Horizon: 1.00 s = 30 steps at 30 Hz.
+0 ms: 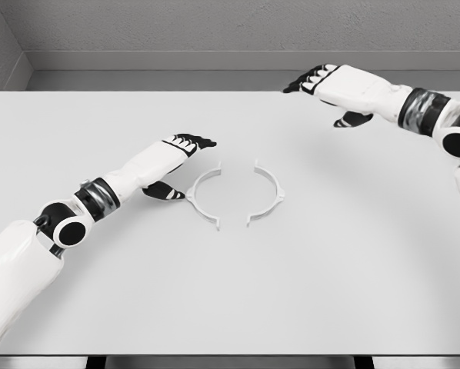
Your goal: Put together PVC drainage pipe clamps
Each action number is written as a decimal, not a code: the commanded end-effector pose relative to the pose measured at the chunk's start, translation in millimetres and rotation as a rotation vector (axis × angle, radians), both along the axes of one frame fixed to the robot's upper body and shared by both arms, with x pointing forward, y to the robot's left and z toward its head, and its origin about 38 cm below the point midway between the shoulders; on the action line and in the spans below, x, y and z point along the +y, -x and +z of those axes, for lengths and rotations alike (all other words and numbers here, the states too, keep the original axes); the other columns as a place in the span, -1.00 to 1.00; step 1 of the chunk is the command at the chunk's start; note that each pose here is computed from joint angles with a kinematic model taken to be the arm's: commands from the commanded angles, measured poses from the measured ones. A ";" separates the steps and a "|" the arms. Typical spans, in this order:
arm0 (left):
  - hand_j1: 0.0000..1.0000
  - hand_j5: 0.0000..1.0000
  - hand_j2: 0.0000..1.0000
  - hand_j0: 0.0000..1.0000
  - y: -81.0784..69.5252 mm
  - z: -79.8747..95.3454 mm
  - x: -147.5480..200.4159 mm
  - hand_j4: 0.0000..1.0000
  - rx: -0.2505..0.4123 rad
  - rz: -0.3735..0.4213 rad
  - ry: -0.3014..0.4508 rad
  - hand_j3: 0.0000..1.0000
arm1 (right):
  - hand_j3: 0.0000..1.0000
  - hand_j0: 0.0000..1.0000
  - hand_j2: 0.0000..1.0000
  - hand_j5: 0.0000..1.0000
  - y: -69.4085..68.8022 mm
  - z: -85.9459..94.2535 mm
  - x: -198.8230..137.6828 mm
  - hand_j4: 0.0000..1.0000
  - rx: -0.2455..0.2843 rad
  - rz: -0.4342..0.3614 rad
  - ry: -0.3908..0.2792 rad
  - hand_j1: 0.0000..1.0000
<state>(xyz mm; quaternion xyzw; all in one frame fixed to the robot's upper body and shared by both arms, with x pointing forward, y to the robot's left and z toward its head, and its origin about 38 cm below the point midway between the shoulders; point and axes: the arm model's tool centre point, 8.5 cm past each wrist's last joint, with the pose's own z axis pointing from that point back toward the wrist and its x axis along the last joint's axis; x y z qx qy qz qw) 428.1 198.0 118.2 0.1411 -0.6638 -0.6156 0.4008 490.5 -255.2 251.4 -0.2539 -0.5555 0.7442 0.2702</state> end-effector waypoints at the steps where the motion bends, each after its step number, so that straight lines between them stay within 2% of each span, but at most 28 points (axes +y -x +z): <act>1: 1.00 1.00 1.00 1.00 0.0 0.5 -0.6 1.00 0.000 0.000 0.006 1.00 | 0.50 0.50 0.50 0.50 6.0 0.4 8.7 0.50 -0.039 0.022 0.129 0.50; 2: 1.00 1.00 1.00 1.00 -0.1 0.4 -0.5 1.00 0.001 0.001 0.005 1.00 | 0.50 0.50 0.50 0.50 4.9 -3.4 14.0 0.50 -0.042 0.029 0.178 0.50; 4: 1.00 1.00 1.00 1.00 0.6 -0.5 -2.1 1.00 0.003 -0.001 0.008 1.00 | 0.50 0.50 0.50 0.50 3.3 -1.2 15.9 0.50 -0.055 0.034 0.227 0.50; 6: 1.00 1.00 1.00 1.00 0.8 -0.6 -7.2 1.00 0.005 -0.007 0.018 1.00 | 0.50 0.50 0.50 0.50 3.0 -3.5 13.6 0.50 -0.050 0.047 0.302 0.50; 7: 1.00 1.00 1.00 1.00 0.9 -0.6 -8.4 1.00 0.005 -0.008 0.021 1.00 | 0.50 0.50 0.50 0.50 3.2 -12.0 15.4 0.50 -0.038 0.052 0.337 0.50; 10: 1.00 1.00 1.00 1.00 0.6 -0.3 -12.6 1.00 0.004 -0.011 0.029 1.00 | 0.50 0.50 0.50 0.50 8.3 -30.6 25.1 0.50 -0.005 0.090 0.382 0.50; 12: 1.00 1.00 1.00 1.00 0.4 -1.0 -15.7 1.00 -0.001 -0.012 0.023 1.00 | 0.52 0.52 0.52 0.52 11.7 -38.0 16.3 0.52 0.014 0.087 0.411 0.52; 14: 1.00 1.00 1.00 1.00 0.6 -1.0 -18.9 1.00 -0.002 -0.015 0.027 1.00 | 0.54 0.54 0.54 0.54 17.2 -51.2 12.9 0.54 0.047 0.088 0.403 0.54; 16: 1.00 1.00 1.00 1.00 0.6 -0.9 -19.5 1.00 -0.001 -0.016 0.028 1.00 | 0.54 0.54 0.54 0.54 18.4 -47.1 2.2 0.54 0.043 0.074 0.415 0.54; 18: 1.00 1.00 1.00 1.00 0.8 -0.8 -23.3 1.00 -0.001 -0.020 0.037 1.00 | 0.54 0.54 0.54 0.54 20.6 -45.8 4.7 0.54 0.046 0.086 0.393 0.54; 20: 1.00 1.00 1.00 1.00 1.2 -0.6 -24.6 1.00 -0.002 -0.022 0.038 1.00 | 0.54 0.54 0.54 0.54 29.1 -30.6 10.7 0.54 0.011 0.121 0.370 0.54; 23: 1.00 1.00 1.00 1.00 1.1 -0.2 -26.1 1.00 -0.002 -0.023 0.043 1.00 | 0.53 0.53 0.53 0.53 41.0 -46.2 14.6 0.53 0.090 0.159 0.260 0.53; 26: 1.00 1.00 1.00 1.00 1.3 -0.1 -29.3 1.00 -0.002 -0.026 0.049 1.00 | 0.53 0.53 0.53 0.53 46.8 -64.0 14.4 0.53 0.134 0.162 0.255 0.53; 29: 1.00 1.00 1.00 1.00 1.3 0.0 -31.1 1.00 -0.002 -0.026 0.053 1.00 | 0.53 0.53 0.53 0.53 45.0 -68.1 10.6 0.53 0.145 0.150 0.263 0.53; 30: 1.00 1.00 1.00 1.00 1.3 0.0 -31.1 1.00 -0.002 -0.026 0.053 1.00 | 0.53 0.53 0.53 0.53 41.2 -73.8 6.3 0.53 0.165 0.132 0.262 0.53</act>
